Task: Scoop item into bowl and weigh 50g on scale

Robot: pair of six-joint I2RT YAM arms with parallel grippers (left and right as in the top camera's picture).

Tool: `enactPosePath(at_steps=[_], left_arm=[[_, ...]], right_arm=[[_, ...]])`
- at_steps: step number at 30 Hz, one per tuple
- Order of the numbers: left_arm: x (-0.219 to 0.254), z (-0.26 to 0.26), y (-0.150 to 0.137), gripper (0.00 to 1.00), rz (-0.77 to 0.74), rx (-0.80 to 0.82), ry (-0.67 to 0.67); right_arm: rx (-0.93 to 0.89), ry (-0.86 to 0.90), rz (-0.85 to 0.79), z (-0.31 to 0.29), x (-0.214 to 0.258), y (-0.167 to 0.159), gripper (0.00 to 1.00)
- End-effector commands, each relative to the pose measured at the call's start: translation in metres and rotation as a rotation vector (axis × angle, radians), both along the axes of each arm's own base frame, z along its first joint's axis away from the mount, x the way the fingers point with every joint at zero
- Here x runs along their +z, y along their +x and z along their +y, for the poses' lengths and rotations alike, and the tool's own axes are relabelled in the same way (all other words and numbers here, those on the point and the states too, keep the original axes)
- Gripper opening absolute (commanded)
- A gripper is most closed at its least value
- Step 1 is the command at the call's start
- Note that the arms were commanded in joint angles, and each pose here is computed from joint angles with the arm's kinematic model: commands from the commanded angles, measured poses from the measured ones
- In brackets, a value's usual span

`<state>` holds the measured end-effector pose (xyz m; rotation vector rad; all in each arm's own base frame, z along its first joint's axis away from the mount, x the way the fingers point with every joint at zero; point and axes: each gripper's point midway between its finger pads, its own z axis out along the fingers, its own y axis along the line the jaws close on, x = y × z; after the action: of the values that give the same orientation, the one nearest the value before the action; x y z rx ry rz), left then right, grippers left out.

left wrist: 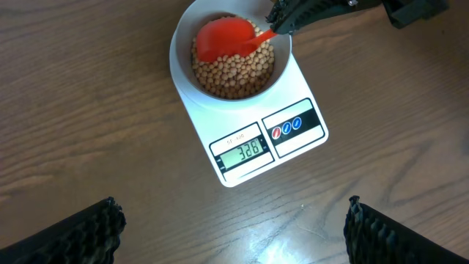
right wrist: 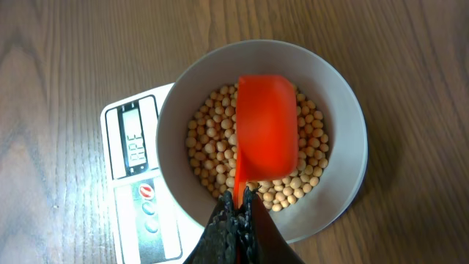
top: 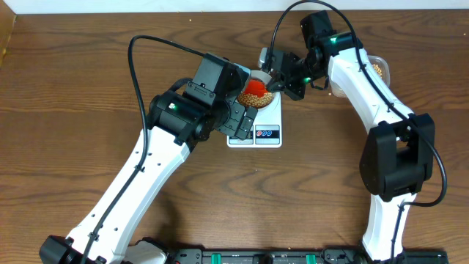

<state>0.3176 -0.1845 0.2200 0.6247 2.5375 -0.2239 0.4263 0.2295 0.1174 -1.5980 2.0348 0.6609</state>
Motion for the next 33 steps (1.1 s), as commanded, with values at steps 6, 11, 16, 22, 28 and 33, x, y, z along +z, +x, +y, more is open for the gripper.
enactPosePath(at_steps=[6, 11, 16, 22, 28, 33], left_arm=[[-0.006, 0.001, -0.001, 0.98, 0.015, -0.008, 0.013], [-0.006, 0.001, -0.001, 0.98, 0.015, -0.008, 0.013], [-0.006, 0.001, -0.001, 0.98, 0.015, -0.008, 0.013], [-0.006, 0.001, -0.001, 0.98, 0.015, -0.008, 0.013], [-0.006, 0.001, -0.001, 0.98, 0.015, -0.008, 0.013], [-0.006, 0.001, -0.001, 0.98, 0.015, -0.008, 0.013]], right_arm=[[-0.001, 0.071, 0.042, 0.003, 0.006, -0.006, 0.01], [-0.008, 0.103, 0.041, 0.000, 0.012, -0.002, 0.01], [-0.019, 0.117, 0.033, -0.005, 0.016, 0.003, 0.01], [-0.021, 0.215, 0.038, -0.008, 0.032, 0.007, 0.01], [-0.033, 0.260, 0.051, -0.013, 0.038, 0.009, 0.01], [-0.033, 0.260, 0.051, -0.012, 0.038, 0.009, 0.01]])
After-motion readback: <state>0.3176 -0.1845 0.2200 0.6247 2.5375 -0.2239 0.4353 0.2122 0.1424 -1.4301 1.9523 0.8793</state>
